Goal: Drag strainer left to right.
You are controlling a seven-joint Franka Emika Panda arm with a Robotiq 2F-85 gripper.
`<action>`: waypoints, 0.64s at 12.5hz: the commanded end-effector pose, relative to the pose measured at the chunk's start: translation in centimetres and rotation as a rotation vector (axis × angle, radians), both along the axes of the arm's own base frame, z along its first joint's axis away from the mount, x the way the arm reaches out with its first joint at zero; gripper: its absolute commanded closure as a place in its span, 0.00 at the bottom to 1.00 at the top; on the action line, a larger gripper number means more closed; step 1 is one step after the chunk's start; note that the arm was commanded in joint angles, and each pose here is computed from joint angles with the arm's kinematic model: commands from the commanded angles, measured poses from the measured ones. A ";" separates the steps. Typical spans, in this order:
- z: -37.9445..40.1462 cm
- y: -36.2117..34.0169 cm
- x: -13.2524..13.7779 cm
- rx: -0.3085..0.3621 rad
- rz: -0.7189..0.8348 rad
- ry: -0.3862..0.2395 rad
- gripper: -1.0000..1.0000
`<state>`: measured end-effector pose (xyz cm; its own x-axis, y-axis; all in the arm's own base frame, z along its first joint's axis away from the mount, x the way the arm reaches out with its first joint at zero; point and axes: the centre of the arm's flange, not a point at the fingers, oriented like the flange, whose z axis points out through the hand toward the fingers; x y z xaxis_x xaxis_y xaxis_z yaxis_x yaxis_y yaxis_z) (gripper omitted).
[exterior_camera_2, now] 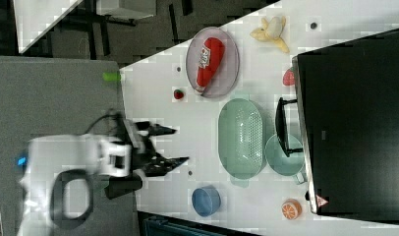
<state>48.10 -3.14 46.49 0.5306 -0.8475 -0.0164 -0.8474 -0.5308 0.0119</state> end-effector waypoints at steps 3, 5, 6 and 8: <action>8.5 0.1 -3.3 0.031 0.127 0.026 0.00; 9.6 0.2 -4.3 0.026 0.133 0.109 0.00; 10.1 0.2 -4.5 0.023 0.135 0.123 0.00; 10.0 0.3 -4.4 0.020 0.137 0.126 0.00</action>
